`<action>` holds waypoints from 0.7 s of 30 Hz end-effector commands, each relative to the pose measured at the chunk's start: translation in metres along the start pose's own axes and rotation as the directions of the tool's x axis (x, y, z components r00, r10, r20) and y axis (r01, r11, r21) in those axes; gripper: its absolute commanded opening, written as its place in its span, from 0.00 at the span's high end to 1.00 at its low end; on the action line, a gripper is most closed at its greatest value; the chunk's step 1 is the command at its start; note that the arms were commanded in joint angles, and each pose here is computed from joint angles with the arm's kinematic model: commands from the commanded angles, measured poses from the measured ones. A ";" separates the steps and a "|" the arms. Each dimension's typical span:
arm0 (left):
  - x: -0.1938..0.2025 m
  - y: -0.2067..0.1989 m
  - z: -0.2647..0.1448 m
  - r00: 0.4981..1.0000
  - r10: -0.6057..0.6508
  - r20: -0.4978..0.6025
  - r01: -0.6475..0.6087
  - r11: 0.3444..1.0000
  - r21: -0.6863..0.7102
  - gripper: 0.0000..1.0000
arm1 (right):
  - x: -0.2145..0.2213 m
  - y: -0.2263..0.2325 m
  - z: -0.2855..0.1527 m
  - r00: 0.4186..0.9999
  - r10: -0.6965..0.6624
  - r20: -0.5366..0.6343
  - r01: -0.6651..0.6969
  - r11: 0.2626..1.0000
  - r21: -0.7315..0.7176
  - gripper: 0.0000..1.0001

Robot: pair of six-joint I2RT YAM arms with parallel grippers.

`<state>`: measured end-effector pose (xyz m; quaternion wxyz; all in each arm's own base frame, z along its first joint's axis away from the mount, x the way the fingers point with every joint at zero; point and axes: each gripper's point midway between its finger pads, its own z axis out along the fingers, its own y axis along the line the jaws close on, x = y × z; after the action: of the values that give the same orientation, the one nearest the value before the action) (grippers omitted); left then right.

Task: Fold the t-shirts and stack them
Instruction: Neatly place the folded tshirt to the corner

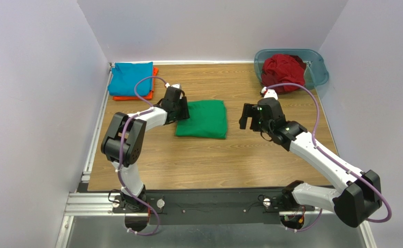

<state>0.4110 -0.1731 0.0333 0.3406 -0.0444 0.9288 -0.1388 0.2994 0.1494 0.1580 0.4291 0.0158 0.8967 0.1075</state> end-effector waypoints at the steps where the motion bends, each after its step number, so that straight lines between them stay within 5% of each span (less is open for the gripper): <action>1: 0.038 0.013 0.005 0.992 0.003 -0.123 -0.017 0.994 -0.111 0.39 | -0.008 -0.007 -0.005 1.000 0.006 0.031 -0.007 0.999 0.031 0.00; 7: 0.050 0.012 0.013 0.985 0.012 -0.171 -0.049 0.975 -0.216 0.53 | -0.005 -0.007 -0.004 1.000 0.008 0.023 -0.008 1.000 0.029 0.00; 10: 0.050 0.012 0.015 0.985 0.007 -0.172 -0.048 0.971 -0.235 0.67 | -0.006 -0.007 -0.005 1.000 0.009 0.026 -0.010 1.000 0.025 0.00; 14: 0.046 0.011 0.017 0.985 0.024 -0.168 -0.064 0.969 -0.237 1.00 | -0.007 -0.008 -0.007 0.999 0.012 0.033 -0.013 0.999 0.030 0.00; 21: -0.019 0.018 0.003 0.995 0.091 -0.044 -0.101 0.923 -0.371 1.00 | -0.006 -0.007 -0.006 0.999 0.014 0.031 -0.015 1.000 0.028 0.00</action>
<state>0.4243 -0.1897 0.0324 0.3186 -0.0590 0.9450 -0.0445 0.2990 0.1479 0.1632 0.4364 0.0185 0.8930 0.1090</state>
